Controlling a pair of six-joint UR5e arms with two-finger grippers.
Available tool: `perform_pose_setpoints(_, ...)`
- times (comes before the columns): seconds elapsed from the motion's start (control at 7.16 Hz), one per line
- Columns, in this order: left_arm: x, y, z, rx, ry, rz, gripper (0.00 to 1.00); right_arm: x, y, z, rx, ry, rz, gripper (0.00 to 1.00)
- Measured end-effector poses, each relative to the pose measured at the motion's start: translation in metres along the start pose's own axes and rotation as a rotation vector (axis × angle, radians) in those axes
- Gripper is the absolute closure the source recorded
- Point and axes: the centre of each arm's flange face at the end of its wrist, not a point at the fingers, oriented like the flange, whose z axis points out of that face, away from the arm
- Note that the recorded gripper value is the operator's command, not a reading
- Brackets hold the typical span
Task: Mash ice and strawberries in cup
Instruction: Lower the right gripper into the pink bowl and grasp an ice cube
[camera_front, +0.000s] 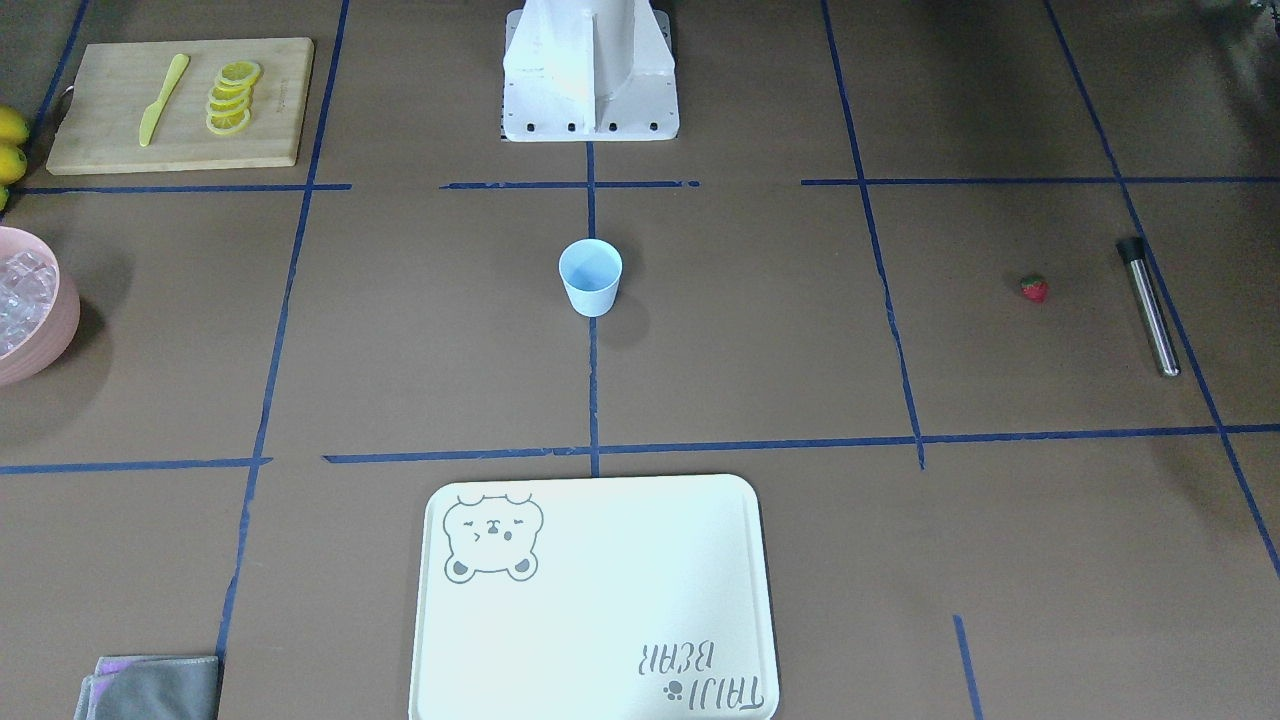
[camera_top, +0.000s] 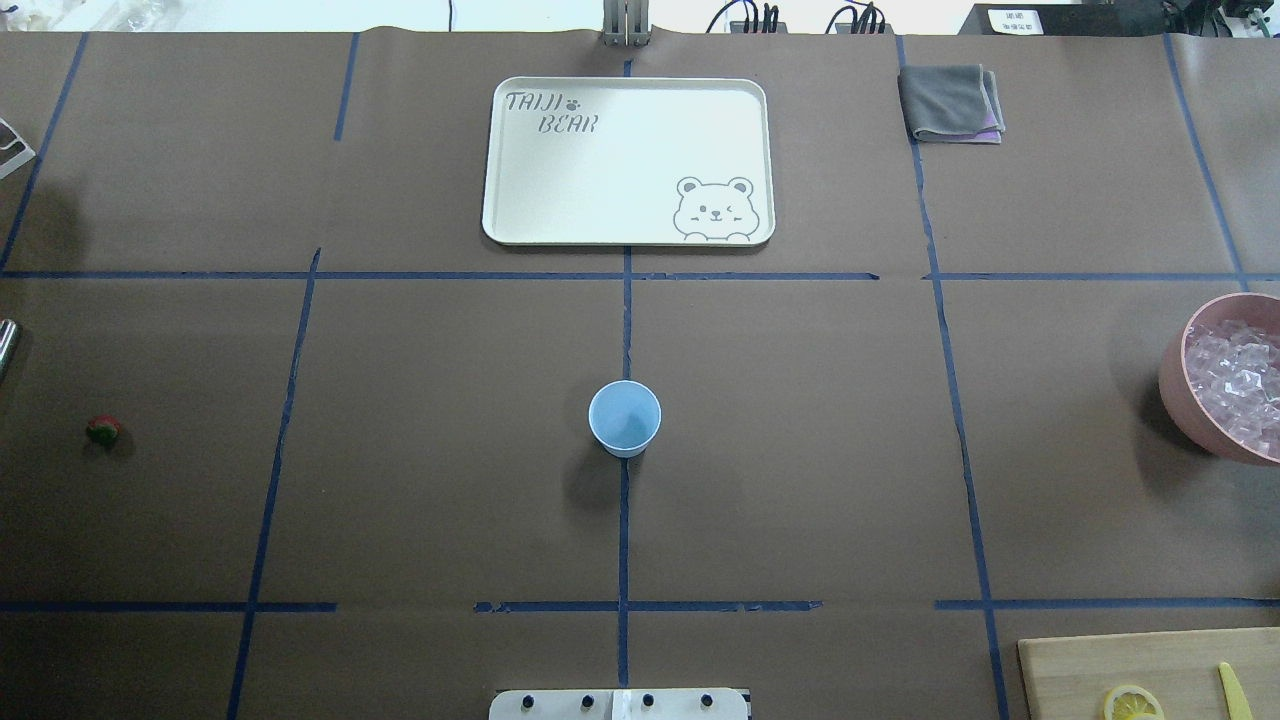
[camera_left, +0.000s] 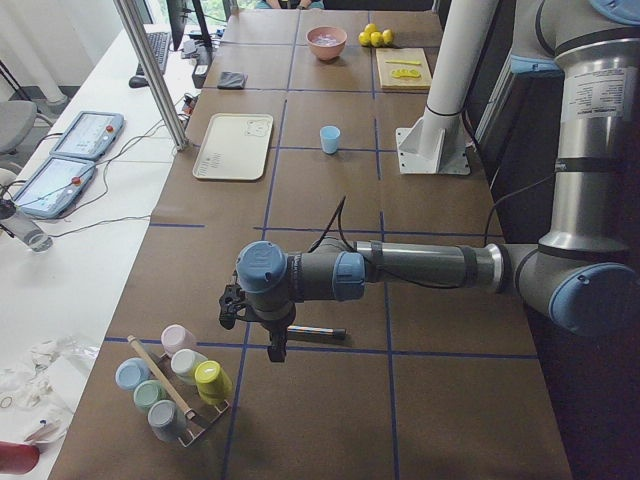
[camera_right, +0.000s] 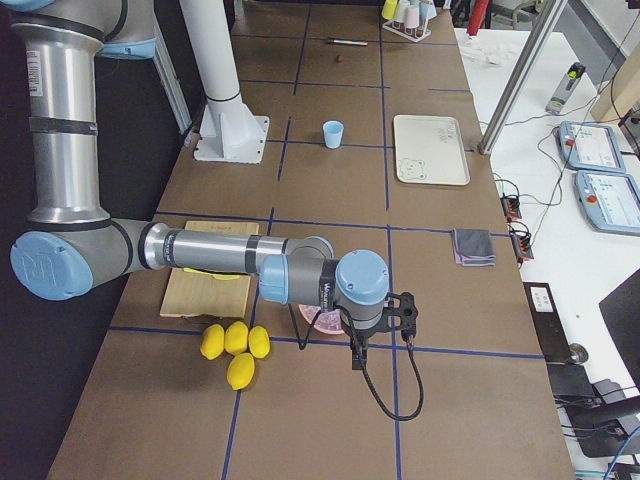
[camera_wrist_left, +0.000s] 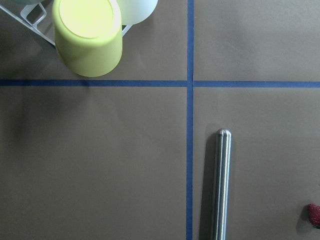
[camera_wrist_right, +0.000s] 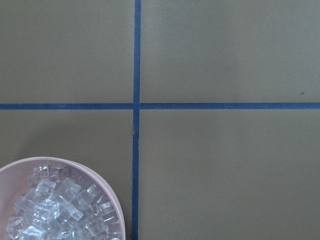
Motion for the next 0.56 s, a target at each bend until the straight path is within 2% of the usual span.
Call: perform_pose_setpoints(0.56,0.0001,0.0002,-0.0007,0.002,0.000,0.001,0.00,-0.0066,-0.0019,-0.0060,0.012,-0.002,-0.008,0.00)
